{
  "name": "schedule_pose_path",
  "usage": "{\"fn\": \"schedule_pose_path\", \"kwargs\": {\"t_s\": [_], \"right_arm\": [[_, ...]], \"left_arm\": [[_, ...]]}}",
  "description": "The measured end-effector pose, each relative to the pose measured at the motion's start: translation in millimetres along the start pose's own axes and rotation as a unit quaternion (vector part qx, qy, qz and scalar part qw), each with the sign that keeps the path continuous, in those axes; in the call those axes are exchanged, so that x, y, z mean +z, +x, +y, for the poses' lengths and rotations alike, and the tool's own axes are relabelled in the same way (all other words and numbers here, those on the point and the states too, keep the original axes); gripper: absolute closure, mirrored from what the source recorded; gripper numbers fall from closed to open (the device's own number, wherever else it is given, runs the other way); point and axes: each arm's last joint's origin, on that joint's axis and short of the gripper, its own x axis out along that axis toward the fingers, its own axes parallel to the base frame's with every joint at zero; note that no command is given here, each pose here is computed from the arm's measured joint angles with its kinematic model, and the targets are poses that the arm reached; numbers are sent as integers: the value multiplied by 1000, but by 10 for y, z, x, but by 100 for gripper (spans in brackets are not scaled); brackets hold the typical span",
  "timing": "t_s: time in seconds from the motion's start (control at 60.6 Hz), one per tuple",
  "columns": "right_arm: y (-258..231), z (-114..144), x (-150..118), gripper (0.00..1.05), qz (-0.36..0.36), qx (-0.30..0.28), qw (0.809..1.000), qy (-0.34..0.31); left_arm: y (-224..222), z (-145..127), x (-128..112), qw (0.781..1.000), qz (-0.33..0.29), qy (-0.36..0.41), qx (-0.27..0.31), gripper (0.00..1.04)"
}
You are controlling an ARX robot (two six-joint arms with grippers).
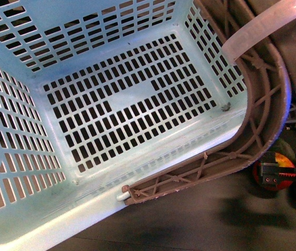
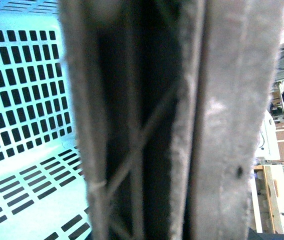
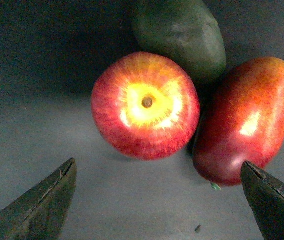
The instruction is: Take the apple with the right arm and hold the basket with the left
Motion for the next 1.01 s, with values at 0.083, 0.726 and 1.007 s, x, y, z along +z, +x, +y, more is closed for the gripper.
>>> {"fn": "schedule_pose_path", "kwargs": {"t_s": [0.083,0.726,1.007], "right_arm": [[61,3,23,9,1,-1,1000,9],[390,8,0,17,23,2,998,57],[320,2,-31,26,19,8,998,61]], "left_arm": [[0,0,0,1000,0,0,0,90],[0,0,0,1000,0,0,0,90],[0,0,0,1000,0,0,0,90]]}}
